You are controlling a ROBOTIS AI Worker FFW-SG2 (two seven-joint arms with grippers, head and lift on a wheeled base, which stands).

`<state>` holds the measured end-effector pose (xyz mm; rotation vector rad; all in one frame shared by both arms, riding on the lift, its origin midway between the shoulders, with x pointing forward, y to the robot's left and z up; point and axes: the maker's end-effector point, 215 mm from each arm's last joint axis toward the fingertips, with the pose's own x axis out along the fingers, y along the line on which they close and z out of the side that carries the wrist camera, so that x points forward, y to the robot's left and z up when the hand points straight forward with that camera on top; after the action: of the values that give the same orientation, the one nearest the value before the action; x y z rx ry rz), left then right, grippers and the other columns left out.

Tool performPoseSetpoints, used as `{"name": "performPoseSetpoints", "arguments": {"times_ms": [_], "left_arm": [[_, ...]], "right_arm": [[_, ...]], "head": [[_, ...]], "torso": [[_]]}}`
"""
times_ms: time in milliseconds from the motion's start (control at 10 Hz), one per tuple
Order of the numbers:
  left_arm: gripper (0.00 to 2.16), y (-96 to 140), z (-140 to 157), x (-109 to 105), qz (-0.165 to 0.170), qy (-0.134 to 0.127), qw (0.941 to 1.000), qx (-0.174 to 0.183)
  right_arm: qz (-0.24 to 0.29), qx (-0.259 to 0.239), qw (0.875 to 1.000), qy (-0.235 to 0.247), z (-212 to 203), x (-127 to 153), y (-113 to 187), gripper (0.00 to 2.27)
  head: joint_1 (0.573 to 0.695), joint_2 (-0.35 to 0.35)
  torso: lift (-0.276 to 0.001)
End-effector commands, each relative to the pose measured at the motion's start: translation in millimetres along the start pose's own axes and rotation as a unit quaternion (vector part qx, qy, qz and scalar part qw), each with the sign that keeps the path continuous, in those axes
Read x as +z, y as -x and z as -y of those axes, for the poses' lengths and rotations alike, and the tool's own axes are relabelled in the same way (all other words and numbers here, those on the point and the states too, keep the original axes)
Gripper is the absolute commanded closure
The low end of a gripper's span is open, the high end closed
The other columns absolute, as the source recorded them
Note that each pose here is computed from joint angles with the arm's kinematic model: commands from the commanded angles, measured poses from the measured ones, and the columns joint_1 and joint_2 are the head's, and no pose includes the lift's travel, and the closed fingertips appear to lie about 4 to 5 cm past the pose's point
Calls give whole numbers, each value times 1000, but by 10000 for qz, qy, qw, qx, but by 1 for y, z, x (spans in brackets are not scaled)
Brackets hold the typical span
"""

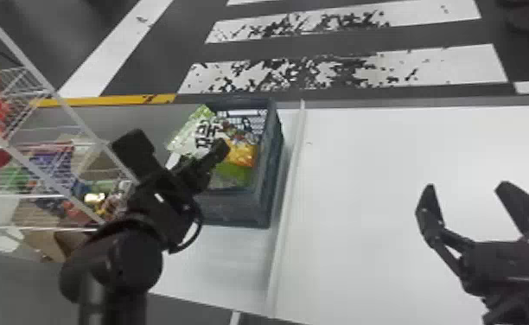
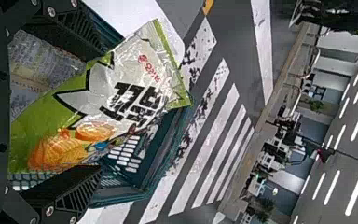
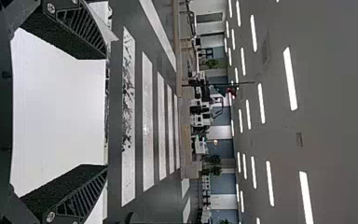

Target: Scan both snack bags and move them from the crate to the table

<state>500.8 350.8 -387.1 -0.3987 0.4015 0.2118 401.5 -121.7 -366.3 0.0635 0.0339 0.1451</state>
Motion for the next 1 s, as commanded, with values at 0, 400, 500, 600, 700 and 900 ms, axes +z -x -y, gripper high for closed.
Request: {"name": "performPoseSetpoints", "arguments": {"times_ms": [0, 400, 500, 600, 700, 900], "left_arm": [[147, -12, 13, 2, -24, 51, 10000, 18], [147, -11, 2, -21, -232, 167, 9984, 481], [147, -11, -1, -21, -233, 165, 9980, 558], [147, -13, -2, -19, -225, 164, 9978, 594], [147, -18, -4, -19, -237, 169, 9975, 638], [147, -30, -7, -17, -276, 232, 9963, 779]], "right_arm": [[-63, 60, 10000, 44, -6, -2, 0, 97], [-136, 78, 9998, 96, -5, -6, -2, 97], [-199, 97, 9997, 110, -6, -10, -3, 97], [-224, 116, 9996, 116, -8, -10, -3, 97], [-221, 133, 9996, 125, -8, -9, -4, 97], [-279, 165, 9994, 146, -10, -12, -4, 97]], "head": [[695, 279], [695, 268], [695, 270], [695, 275], [695, 278], [695, 284]], "torso": [[-88], [-88], [-88], [-88], [-88], [-88]]}}
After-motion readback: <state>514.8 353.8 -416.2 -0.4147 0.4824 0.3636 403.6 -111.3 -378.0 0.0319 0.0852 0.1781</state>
